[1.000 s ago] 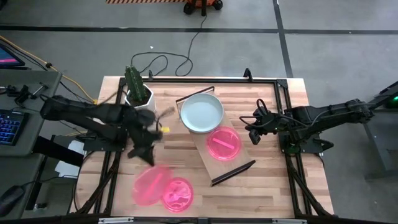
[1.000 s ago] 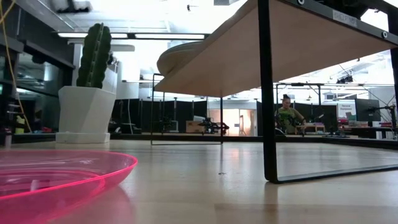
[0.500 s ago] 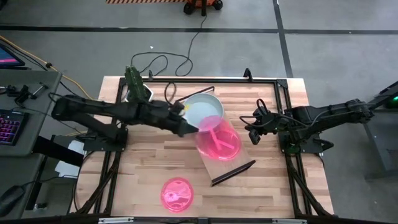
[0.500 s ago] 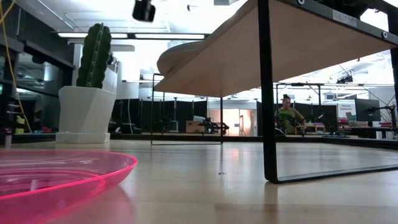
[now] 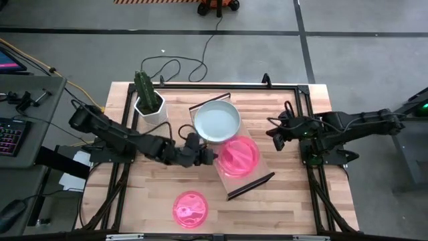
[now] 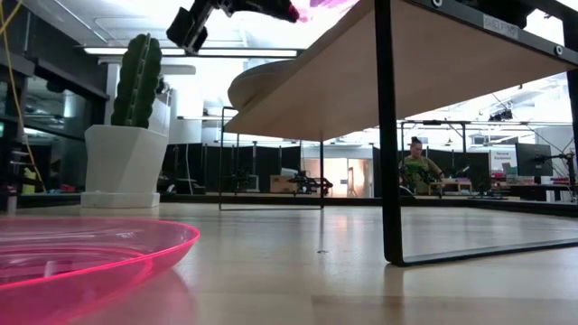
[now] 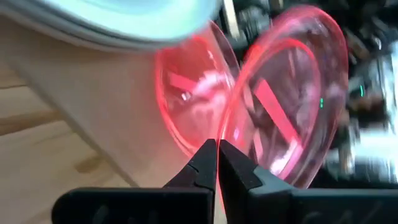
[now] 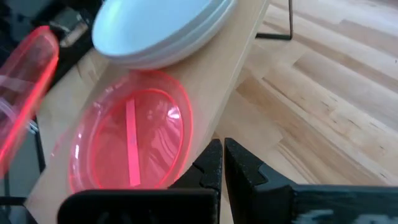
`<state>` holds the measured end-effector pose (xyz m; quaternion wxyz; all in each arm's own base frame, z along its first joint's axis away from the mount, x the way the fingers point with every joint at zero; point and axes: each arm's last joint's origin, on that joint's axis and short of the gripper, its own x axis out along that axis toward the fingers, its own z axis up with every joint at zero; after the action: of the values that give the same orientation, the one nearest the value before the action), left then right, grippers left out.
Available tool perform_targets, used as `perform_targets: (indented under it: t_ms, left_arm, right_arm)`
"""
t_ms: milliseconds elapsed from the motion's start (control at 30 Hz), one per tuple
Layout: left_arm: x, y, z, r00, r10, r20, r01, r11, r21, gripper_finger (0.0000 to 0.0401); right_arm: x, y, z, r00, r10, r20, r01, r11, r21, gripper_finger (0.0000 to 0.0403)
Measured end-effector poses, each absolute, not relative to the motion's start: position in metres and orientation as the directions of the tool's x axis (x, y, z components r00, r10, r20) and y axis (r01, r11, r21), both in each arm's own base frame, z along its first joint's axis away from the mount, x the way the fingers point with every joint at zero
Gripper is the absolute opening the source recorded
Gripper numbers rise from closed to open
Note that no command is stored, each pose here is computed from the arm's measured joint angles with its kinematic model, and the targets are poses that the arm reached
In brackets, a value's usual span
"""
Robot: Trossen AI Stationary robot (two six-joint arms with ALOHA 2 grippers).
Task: Place and stack plates onto a shelf
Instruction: Stack the left pink transparent plate on top of the pink plate on the shelf
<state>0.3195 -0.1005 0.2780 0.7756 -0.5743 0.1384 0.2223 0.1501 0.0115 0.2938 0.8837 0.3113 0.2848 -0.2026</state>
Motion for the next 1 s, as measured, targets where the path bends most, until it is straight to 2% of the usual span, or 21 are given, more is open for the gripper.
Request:
perform_targets:
  t_ms: [167, 367, 667, 1000]
  left_arm:
    - [0.321, -0.114, 0.267, 0.844, 0.297, -0.446, -0.497, 0.122, -0.859, 0.0000]
    - [0.331, -0.128, 0.248, 0.843, 0.299, -0.446, -0.477, 0.036, -0.878, 0.0000]
    - [0.365, -0.128, 0.245, 0.831, 0.307, -0.464, -0.506, 0.072, -0.859, 0.0000]
    - [0.366, -0.121, 0.247, 0.823, 0.321, -0.468, -0.524, 0.115, -0.844, 0.0000]
  right_arm:
    - [0.141, 0.007, 0.300, 0.779, -0.197, -0.595, 0.530, 0.713, 0.459, 0.0000]
    - [0.136, 0.003, 0.303, 0.788, -0.213, -0.577, 0.523, 0.726, 0.446, 0.0000]
    - [0.135, 0.002, 0.303, 0.788, -0.222, -0.575, 0.529, 0.722, 0.446, 0.0000]
    - [0.135, 0.002, 0.303, 0.788, -0.222, -0.575, 0.530, 0.720, 0.449, 0.0000]
